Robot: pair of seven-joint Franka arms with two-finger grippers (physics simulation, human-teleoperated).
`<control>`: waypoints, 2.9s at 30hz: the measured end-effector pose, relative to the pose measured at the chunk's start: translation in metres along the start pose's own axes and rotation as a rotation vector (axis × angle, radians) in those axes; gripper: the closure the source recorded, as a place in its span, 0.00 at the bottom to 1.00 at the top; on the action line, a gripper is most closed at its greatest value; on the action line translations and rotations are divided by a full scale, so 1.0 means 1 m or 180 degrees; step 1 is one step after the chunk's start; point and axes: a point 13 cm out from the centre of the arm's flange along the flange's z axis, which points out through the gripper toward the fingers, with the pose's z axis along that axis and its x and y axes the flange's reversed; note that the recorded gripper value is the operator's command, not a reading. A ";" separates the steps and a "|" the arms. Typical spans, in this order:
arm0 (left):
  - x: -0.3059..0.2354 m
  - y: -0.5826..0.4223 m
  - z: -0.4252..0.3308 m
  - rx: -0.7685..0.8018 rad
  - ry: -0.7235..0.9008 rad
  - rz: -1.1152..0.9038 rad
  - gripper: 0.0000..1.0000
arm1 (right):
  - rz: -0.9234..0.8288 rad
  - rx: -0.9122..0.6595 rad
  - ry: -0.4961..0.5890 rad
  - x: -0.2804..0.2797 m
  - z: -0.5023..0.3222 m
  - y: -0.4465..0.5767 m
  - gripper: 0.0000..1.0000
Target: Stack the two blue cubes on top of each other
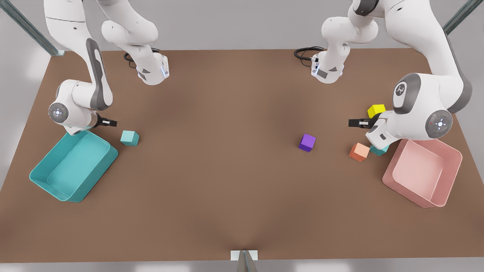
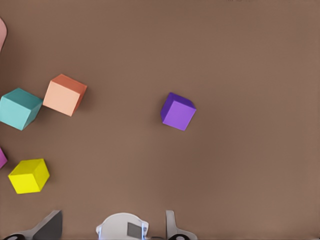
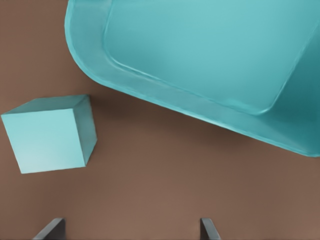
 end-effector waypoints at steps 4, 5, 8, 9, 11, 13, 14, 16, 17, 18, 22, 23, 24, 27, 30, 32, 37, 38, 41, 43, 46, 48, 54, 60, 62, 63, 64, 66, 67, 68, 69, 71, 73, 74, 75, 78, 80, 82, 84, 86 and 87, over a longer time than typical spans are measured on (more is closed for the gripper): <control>0.002 -0.001 0.000 0.0007 0.0019 0.0002 0.00 | -0.0019 -0.0033 -0.0296 -0.045 -0.013 0.019 0.01; 0.002 0.000 0.000 0.0007 0.0022 0.0002 0.00 | -0.0182 -0.0014 -0.0371 -0.054 -0.020 0.050 0.01; 0.002 0.000 0.001 0.0006 0.0031 0.0001 0.00 | -0.0445 -0.0051 -0.0497 -0.065 -0.035 0.115 0.01; 0.002 0.000 0.001 0.0006 0.0033 -0.0002 0.00 | -0.0429 -0.0078 -0.0455 -0.060 -0.025 0.117 0.01; 0.002 0.002 0.001 0.0009 0.0035 -0.0013 0.00 | -0.0349 -0.0133 -0.0356 -0.046 0.002 0.111 0.01; 0.002 0.003 0.001 0.0010 0.0036 -0.0018 0.00 | -0.0301 -0.0163 -0.0290 -0.035 0.023 0.107 0.01; 0.002 0.003 0.001 0.0010 0.0037 -0.0018 0.00 | -0.0291 -0.0172 -0.0286 -0.031 0.030 0.107 0.01; 0.000 0.004 0.003 0.0006 0.0051 -0.0021 0.00 | -0.0251 -0.0189 -0.0322 -0.033 0.035 0.101 0.00; -0.001 0.004 0.005 0.0004 0.0061 -0.0023 0.00 | -0.0222 -0.0192 -0.0347 -0.036 0.036 0.096 0.00; -0.001 0.004 0.006 0.0002 0.0070 -0.0025 0.00 | -0.0173 -0.0200 -0.0379 -0.041 0.035 0.086 0.00; -0.005 0.005 0.013 -0.0001 0.0121 -0.0033 0.00 | -0.0141 -0.0194 -0.0424 -0.050 0.043 0.072 0.00; -0.006 0.006 0.014 -0.0001 0.0128 -0.0036 0.00 | -0.0153 -0.0194 -0.0430 -0.050 0.044 0.073 0.00; -0.006 0.006 0.015 0.0000 0.0132 -0.0037 0.00 | -0.0148 -0.0215 -0.0430 -0.049 0.047 0.075 0.00; -0.006 0.006 0.015 -0.0003 0.0137 -0.0039 0.00 | -0.0127 -0.0284 -0.0434 -0.050 0.050 0.082 0.00; -0.006 0.006 0.015 -0.0004 0.0135 -0.0039 0.00 | -0.0061 -0.0372 -0.0418 -0.050 0.055 0.088 0.00; -0.006 0.006 0.015 -0.0004 0.0136 -0.0039 0.00 | -0.0024 -0.0416 -0.0388 -0.047 0.061 0.090 0.00; -0.006 0.008 0.015 -0.0001 0.0138 -0.0048 0.00 | 0.0010 -0.0431 -0.0277 -0.032 0.090 0.091 0.00; -0.006 0.008 0.015 -0.0002 0.0138 -0.0049 0.00 | 0.0008 -0.0421 -0.0263 -0.031 0.095 0.090 0.00; -0.006 0.009 0.015 -0.0003 0.0139 -0.0052 0.00 | -0.0002 -0.0392 -0.0265 -0.034 0.104 0.090 0.05; -0.006 0.010 0.015 0.0001 0.0137 -0.0060 0.00 | -0.0013 -0.0385 -0.0315 -0.042 0.102 0.089 0.23; -0.006 0.012 0.015 0.0004 0.0137 -0.0067 0.00 | -0.0028 -0.0402 -0.0393 -0.054 0.094 0.090 0.47; -0.006 0.012 0.014 0.0003 0.0136 -0.0067 0.00 | -0.0041 -0.0482 -0.0395 -0.053 0.088 0.104 0.45; -0.006 0.015 0.014 -0.0027 0.0131 -0.0081 0.00 | -0.0336 -0.0752 -0.0524 -0.085 -0.004 0.176 0.44; -0.008 0.028 0.012 0.0001 0.0105 -0.0153 0.00 | -0.1352 -0.0569 -0.0569 -0.066 -0.085 0.395 0.45; 0.002 0.045 0.023 -0.0087 0.0106 -0.0218 0.00 | -0.1605 -0.0478 -0.0595 -0.045 -0.087 0.482 0.45; 0.009 0.068 0.044 -0.0103 0.0138 -0.0294 0.00 | -0.1673 -0.0453 -0.0613 -0.037 -0.084 0.520 0.45; 0.009 0.092 0.070 -0.0090 0.0163 -0.0355 0.00 | -0.1721 -0.0445 -0.0658 -0.033 -0.081 0.560 0.45; -0.003 0.122 0.123 -0.0092 0.0129 -0.0342 0.00 | -0.1755 -0.0463 -0.0767 -0.027 -0.067 0.633 0.45; -0.014 0.132 0.138 -0.0116 0.0048 -0.0287 0.00 | -0.1696 -0.0482 -0.0787 -0.027 -0.051 0.654 0.45; -0.025 0.142 0.150 -0.0139 -0.0037 -0.0232 0.00 | -0.1626 -0.0519 -0.0823 -0.028 -0.034 0.674 0.45; -0.037 0.153 0.159 -0.0161 -0.0115 -0.0170 0.00 | -0.1562 -0.0576 -0.0880 -0.028 -0.018 0.697 0.45; -0.055 0.171 0.169 -0.0211 -0.0271 -0.0010 0.00 | -0.1403 -0.0736 -0.0967 -0.024 0.005 0.734 0.45; -0.067 0.191 0.178 -0.0250 -0.0382 0.0133 0.00 | -0.1134 -0.0999 -0.1018 -0.024 0.003 0.758 0.44; -0.071 0.203 0.183 -0.0266 -0.0420 0.0200 0.00 | -0.0968 -0.1115 -0.1026 -0.027 -0.001 0.763 0.43; -0.075 0.213 0.187 -0.0288 -0.0446 0.0285 0.00 | -0.0808 -0.1196 -0.1019 -0.031 -0.002 0.766 0.00; -0.084 0.231 0.194 -0.0363 -0.0508 0.0598 0.00 | -0.0398 -0.1343 -0.0974 -0.036 -0.004 0.769 0.00; -0.084 0.237 0.210 -0.0388 -0.0485 0.0814 0.00 | -0.0178 -0.1429 -0.0941 -0.036 -0.009 0.773 0.00; -0.086 0.244 0.216 -0.0434 -0.0516 0.1018 0.00 | 0.0005 -0.1513 -0.0908 -0.034 -0.022 0.776 0.00; -0.089 0.261 0.229 -0.0472 -0.0521 0.1169 0.00 | 0.0174 -0.1653 -0.0866 -0.034 -0.073 0.771 0.00; -0.093 0.269 0.234 -0.0528 -0.0548 0.1351 0.00 | 0.0349 -0.1837 -0.0712 -0.035 -0.135 0.752 0.00; -0.096 0.271 0.235 -0.0554 -0.0561 0.1444 0.00 | 0.0421 -0.1861 -0.0662 -0.039 -0.156 0.739 0.00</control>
